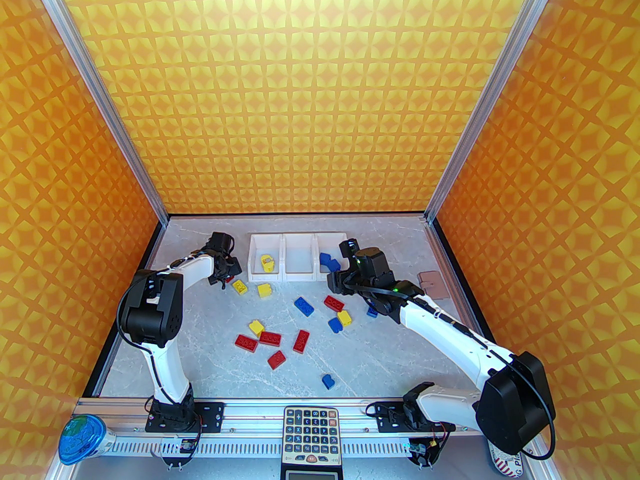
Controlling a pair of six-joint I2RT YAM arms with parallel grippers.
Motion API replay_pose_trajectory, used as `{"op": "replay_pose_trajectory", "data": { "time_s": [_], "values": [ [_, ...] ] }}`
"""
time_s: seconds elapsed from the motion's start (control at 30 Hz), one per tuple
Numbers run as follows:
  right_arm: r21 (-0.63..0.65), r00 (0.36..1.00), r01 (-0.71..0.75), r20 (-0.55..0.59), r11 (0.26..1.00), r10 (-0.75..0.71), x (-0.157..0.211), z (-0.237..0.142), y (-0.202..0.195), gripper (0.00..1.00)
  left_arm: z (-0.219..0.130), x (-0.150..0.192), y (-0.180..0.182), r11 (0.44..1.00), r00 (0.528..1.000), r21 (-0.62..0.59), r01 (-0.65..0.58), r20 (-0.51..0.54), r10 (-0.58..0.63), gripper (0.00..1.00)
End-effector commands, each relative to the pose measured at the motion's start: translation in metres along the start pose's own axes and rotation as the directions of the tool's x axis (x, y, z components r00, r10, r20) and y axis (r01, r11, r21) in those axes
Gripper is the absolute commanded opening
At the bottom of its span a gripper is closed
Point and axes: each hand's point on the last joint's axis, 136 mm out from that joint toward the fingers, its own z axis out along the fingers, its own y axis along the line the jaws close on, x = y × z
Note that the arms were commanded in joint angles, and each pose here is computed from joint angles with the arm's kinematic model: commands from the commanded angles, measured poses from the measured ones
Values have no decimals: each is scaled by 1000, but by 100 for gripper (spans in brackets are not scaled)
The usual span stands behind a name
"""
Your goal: Sort the legos into containers by color
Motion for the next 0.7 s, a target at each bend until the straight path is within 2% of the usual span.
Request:
{"op": "replay_pose_trajectory", "data": {
  "time_s": [0.0,0.37,0.67],
  "values": [
    [-24,1000,6,16,1000,-5,-8,-9,7,60,2,-3,-1,1000,1000,2,-16,-22,16,64],
    [-30,1000,5,22,1000,-4,-9,-11,8,60,-3,-9,-3,999,999,4,-38,-18,38,41],
    [-41,1000,1,28,999,0,-10,-13,10,60,-25,-19,-5,998,998,18,-61,9,61,31]
  ]
}}
